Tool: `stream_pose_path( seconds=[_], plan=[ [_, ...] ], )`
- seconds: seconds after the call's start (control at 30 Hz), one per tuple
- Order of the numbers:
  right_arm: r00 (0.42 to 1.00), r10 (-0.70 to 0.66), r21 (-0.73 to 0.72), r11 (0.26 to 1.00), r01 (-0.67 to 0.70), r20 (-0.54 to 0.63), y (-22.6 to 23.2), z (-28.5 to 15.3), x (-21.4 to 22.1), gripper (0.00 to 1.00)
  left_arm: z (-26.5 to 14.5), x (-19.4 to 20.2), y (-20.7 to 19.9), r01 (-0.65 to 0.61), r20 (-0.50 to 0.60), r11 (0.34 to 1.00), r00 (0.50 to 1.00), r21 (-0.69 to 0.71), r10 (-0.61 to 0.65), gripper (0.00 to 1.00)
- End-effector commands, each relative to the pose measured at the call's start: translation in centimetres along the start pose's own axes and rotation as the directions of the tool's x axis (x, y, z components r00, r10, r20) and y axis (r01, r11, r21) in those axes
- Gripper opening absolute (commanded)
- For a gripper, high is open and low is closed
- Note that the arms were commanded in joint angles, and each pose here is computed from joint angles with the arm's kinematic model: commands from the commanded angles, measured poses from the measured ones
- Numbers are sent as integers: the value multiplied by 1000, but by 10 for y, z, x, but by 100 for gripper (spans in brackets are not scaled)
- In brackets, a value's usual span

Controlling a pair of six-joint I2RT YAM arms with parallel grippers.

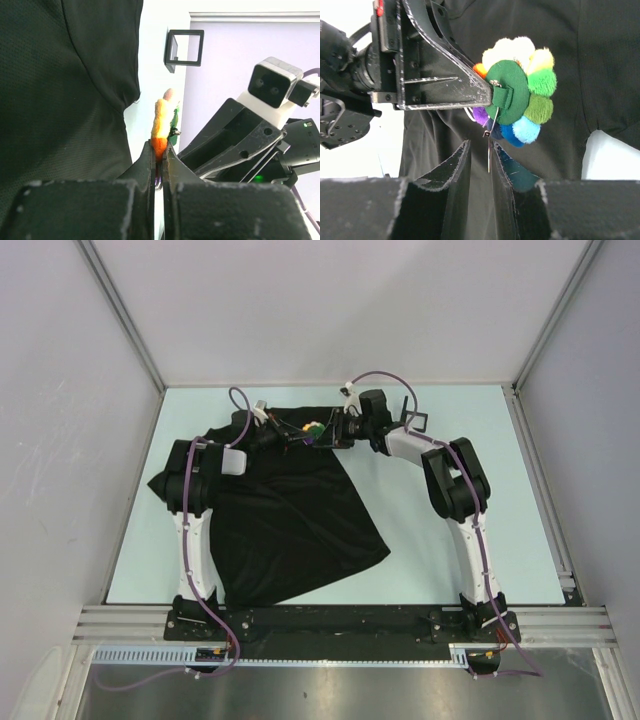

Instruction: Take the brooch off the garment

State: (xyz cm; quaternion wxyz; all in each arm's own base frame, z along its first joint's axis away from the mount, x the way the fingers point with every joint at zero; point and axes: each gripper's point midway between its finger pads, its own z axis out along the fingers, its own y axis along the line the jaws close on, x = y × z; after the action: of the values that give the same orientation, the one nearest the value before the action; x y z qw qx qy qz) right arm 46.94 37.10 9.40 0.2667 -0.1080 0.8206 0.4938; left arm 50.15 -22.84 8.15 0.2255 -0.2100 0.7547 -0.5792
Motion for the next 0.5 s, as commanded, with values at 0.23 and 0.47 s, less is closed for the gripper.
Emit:
stream_pose_path(
  seconds=[0.23,0.47],
  plan=[
    [999,-35,36,999,35,-4,-6,4,-3,23,-3,-2,-13,-9,-4,998,1000,56,9,1],
    [999,-33,20,999,33,-2,-1,3,-4,0,-3,-3,-10,-6,-4,999,1000,47,7,0]
  ],
)
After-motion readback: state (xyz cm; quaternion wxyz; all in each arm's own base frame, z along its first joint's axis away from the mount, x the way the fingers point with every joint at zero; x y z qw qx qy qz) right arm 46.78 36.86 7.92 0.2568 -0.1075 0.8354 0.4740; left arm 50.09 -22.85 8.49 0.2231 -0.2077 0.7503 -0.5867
